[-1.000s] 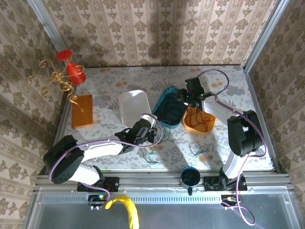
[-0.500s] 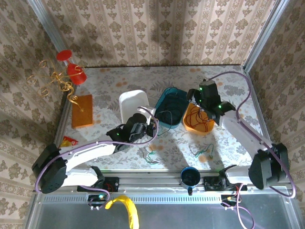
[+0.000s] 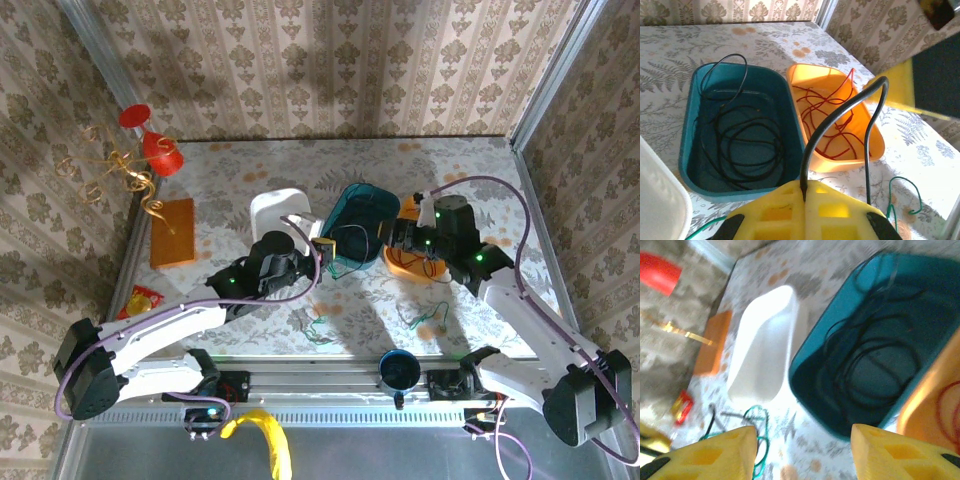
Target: Untangle the cables
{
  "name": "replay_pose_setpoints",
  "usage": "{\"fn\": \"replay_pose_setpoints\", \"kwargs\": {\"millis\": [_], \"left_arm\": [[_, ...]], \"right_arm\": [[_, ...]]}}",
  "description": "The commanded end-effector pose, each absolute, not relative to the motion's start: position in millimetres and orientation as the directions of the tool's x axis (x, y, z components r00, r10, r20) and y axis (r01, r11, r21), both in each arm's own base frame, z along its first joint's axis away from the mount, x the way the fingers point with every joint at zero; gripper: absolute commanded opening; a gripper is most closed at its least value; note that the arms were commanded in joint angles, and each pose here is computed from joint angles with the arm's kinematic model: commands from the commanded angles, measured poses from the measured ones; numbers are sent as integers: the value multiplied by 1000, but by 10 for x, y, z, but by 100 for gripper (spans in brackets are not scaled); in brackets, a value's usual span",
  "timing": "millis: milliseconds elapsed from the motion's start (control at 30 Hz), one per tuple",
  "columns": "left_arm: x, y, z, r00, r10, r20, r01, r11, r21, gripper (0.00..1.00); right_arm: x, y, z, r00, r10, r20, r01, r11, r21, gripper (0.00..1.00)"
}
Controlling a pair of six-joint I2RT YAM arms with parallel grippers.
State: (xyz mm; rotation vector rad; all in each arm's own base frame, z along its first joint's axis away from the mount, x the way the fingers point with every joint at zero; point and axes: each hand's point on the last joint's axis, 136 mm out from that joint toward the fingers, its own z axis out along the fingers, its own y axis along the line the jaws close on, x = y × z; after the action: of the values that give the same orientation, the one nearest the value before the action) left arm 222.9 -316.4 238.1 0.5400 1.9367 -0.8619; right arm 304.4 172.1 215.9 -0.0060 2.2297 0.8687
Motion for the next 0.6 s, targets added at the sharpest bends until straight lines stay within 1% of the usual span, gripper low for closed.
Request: {"fn": "replay_pose_setpoints", "kwargs": {"millis": [0,100,233,300,400,567], "left_arm": [[2104,-3235,2555,-438,9,-899,730,587,-350,0],[2082,-3226,2592,-428,4,-904,739,577,-348,0],[2057,-3222,2594,-429,10,-903,745,569,-348,0],[2043,-3236,2603,-431,9,-902,749,561,-352,0],[2037,-3255,2620,-428,9,-904,755,553,-352,0],[2048,-3287,2630,-422,5,-906,761,546,-351,0]], "right_arm": [[2840,1884,1902,-817,164,-553,-286,717,635,54],[2865,1830,1775,-821,206,-533,-247,713,656,54],[2845,1888,1683,-847,230,-480,-232,651,722,54],[2793,1972,1633,-872,206,-445,-241,610,755,54],[2698,2135,1601,-908,161,-387,-257,516,817,54],[2480,2399,1627,-917,45,-397,-338,440,832,54]]}}
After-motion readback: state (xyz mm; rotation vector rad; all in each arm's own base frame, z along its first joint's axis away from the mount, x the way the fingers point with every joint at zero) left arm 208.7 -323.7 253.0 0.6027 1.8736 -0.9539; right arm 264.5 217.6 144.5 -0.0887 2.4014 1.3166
